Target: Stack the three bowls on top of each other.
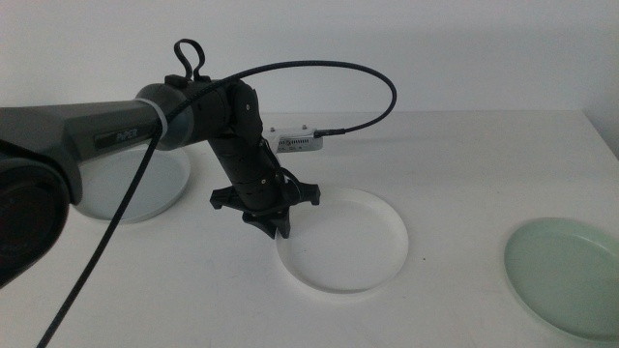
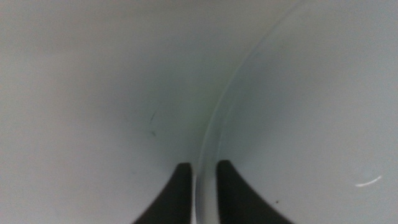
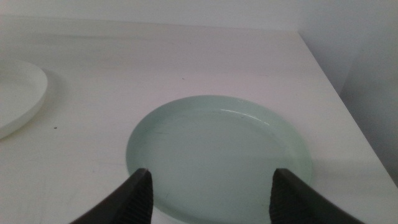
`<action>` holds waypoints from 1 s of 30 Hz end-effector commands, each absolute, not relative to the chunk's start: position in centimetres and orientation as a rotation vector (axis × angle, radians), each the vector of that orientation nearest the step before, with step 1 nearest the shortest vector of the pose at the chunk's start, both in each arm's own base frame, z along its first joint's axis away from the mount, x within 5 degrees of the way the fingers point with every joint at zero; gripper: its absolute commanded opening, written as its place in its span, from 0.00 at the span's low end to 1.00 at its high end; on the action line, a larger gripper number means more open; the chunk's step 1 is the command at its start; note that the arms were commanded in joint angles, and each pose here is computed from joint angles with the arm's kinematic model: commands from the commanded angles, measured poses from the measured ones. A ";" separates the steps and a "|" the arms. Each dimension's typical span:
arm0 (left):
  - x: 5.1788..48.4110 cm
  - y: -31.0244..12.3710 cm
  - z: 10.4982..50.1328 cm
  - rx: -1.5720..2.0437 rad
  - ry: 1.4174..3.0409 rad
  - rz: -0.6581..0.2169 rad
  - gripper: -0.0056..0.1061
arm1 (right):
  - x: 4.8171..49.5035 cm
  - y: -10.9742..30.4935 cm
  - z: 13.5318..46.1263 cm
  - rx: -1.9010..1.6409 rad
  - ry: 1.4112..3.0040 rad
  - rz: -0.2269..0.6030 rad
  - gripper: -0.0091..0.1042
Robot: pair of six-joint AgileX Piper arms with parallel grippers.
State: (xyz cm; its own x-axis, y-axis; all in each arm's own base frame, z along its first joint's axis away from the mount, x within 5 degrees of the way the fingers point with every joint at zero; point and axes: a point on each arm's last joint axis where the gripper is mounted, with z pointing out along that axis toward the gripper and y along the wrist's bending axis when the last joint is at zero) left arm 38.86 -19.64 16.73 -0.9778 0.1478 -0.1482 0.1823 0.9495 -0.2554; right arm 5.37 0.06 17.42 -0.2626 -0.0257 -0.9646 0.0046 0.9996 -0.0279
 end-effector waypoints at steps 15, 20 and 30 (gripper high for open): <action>40.3 -12.7 31.8 0.234 2.715 -0.242 0.86 | 5.3 -0.1 18.5 -0.010 1.724 -0.050 0.53; 40.7 -6.1 34.4 0.112 2.691 -0.161 0.86 | 5.3 -0.1 18.5 -0.010 1.724 -0.050 0.53; 42.4 4.9 32.8 -0.081 2.662 -0.044 0.86 | 5.3 -0.1 18.5 -0.010 1.724 -0.050 0.53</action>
